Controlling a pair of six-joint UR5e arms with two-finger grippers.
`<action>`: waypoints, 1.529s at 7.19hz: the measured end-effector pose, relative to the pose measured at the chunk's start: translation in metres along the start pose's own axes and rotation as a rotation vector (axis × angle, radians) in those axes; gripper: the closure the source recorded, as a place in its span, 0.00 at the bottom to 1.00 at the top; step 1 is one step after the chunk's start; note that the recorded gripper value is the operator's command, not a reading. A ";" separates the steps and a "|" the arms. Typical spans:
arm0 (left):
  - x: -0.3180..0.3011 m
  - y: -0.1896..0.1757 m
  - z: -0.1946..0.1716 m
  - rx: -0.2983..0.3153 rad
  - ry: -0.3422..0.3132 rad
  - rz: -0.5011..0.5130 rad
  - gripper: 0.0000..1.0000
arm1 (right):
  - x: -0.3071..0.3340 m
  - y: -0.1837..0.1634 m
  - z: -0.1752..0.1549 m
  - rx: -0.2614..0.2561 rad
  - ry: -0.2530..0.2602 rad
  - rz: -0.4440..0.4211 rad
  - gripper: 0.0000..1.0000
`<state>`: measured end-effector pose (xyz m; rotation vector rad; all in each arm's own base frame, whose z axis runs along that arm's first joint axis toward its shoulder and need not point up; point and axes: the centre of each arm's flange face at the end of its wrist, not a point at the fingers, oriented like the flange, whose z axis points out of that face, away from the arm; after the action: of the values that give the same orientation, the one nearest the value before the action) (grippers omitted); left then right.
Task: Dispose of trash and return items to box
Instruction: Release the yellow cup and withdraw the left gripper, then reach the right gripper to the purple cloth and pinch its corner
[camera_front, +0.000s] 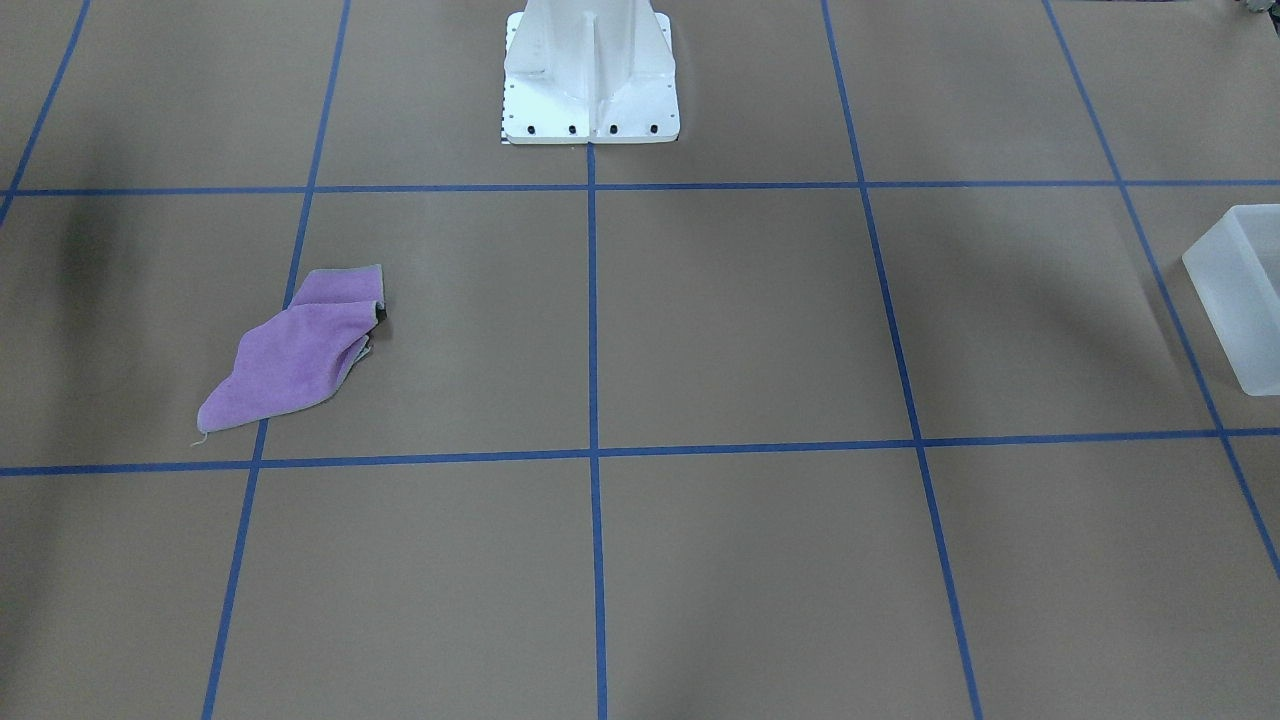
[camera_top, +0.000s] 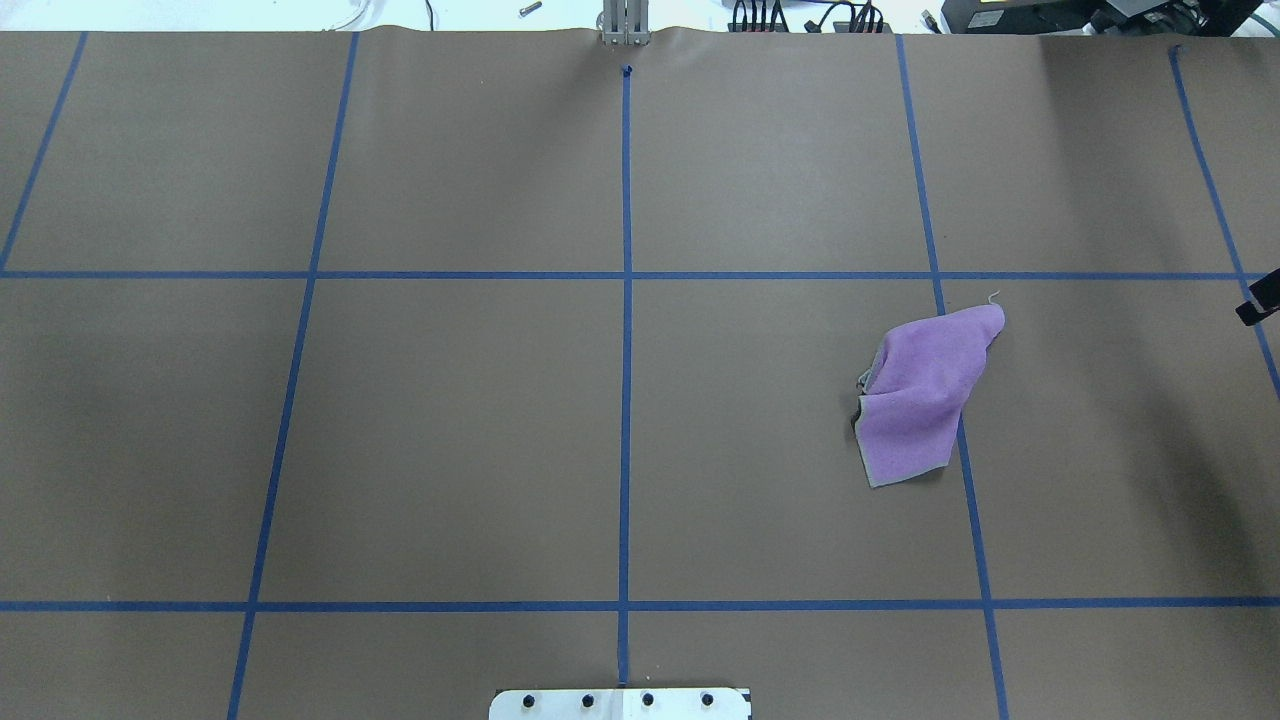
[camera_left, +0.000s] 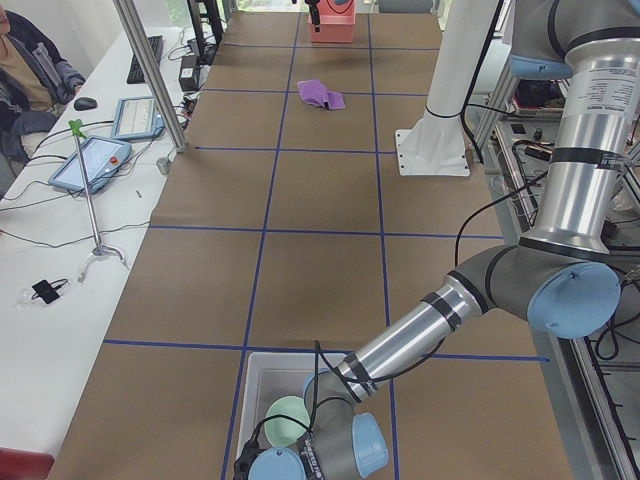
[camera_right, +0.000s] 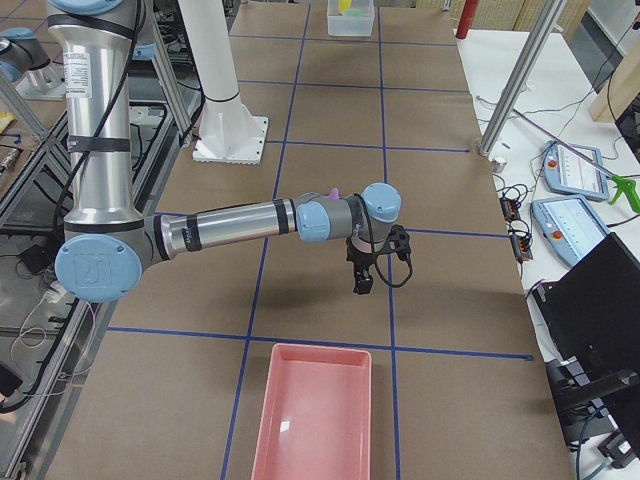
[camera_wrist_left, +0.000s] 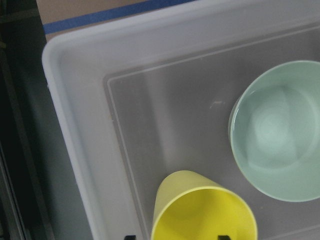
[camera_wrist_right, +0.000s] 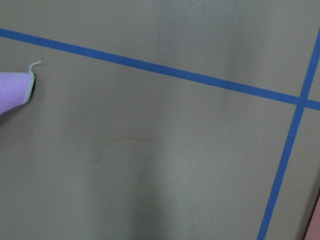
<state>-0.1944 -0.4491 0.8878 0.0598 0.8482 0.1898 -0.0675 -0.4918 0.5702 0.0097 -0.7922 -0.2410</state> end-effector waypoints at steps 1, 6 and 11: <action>0.016 -0.025 -0.036 0.014 0.016 -0.026 0.30 | -0.001 -0.001 -0.002 0.003 -0.001 0.000 0.00; 0.230 -0.124 -0.146 0.113 -0.019 -0.272 0.26 | -0.063 -0.006 0.001 0.027 -0.028 0.076 0.00; 0.357 -0.151 -0.131 0.098 0.039 -0.324 0.25 | -0.237 -0.012 0.081 0.126 -0.074 0.254 0.00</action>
<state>-0.0404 -0.5325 0.5179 0.0100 0.8936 -0.1560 -0.2875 -0.4454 0.4587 0.0189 -0.8725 0.0491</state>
